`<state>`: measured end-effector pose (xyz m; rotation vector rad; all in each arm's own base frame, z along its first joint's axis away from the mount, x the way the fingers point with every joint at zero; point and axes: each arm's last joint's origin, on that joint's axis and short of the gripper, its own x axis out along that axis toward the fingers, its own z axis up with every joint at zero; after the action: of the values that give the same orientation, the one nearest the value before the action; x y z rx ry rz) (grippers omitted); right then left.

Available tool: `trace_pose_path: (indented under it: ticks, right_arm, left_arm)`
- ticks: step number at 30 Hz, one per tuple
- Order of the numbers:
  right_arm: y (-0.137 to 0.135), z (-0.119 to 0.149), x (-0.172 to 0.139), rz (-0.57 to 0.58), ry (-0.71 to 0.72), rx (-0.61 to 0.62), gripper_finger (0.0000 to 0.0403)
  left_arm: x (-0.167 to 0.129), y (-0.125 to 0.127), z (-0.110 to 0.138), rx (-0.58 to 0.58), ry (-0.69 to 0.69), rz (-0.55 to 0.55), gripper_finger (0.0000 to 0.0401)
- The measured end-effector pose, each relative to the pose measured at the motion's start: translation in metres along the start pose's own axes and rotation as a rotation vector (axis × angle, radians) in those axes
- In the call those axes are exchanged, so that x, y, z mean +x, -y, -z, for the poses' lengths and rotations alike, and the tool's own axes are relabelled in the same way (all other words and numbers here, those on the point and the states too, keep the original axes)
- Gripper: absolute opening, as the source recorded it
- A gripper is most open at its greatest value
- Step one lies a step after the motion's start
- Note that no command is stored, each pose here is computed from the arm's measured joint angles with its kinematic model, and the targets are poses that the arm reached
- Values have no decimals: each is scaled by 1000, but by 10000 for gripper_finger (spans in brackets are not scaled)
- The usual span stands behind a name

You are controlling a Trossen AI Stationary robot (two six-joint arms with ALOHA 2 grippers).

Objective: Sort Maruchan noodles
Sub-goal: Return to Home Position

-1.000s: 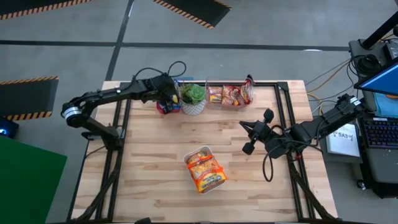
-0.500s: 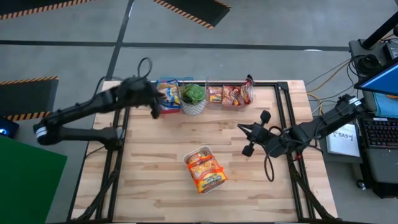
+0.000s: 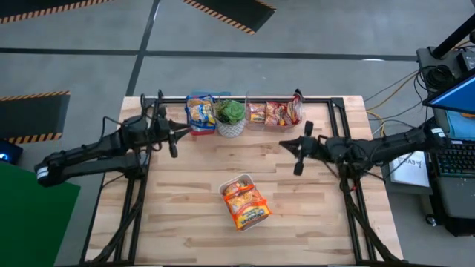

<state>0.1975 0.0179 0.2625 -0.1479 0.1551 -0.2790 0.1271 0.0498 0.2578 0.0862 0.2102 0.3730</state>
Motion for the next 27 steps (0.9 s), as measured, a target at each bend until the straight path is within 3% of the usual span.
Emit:
trace_pose_path:
  ticks: [6,14,21,27]
  right_arm:
    - [22,23,-17,-54,84,40,9]
    - [37,47,-42,0,189,5,9]
    - [46,51,-73,56,368,-15,9]
    - [48,57,-89,24,427,-32,9]
  left_arm:
    - [-10,1,14,6,31,-10,46]
    - [-18,2,32,3,54,-25,46]
    - [-24,3,42,-12,88,-28,46]
    - [-28,4,52,-34,107,-29,46]
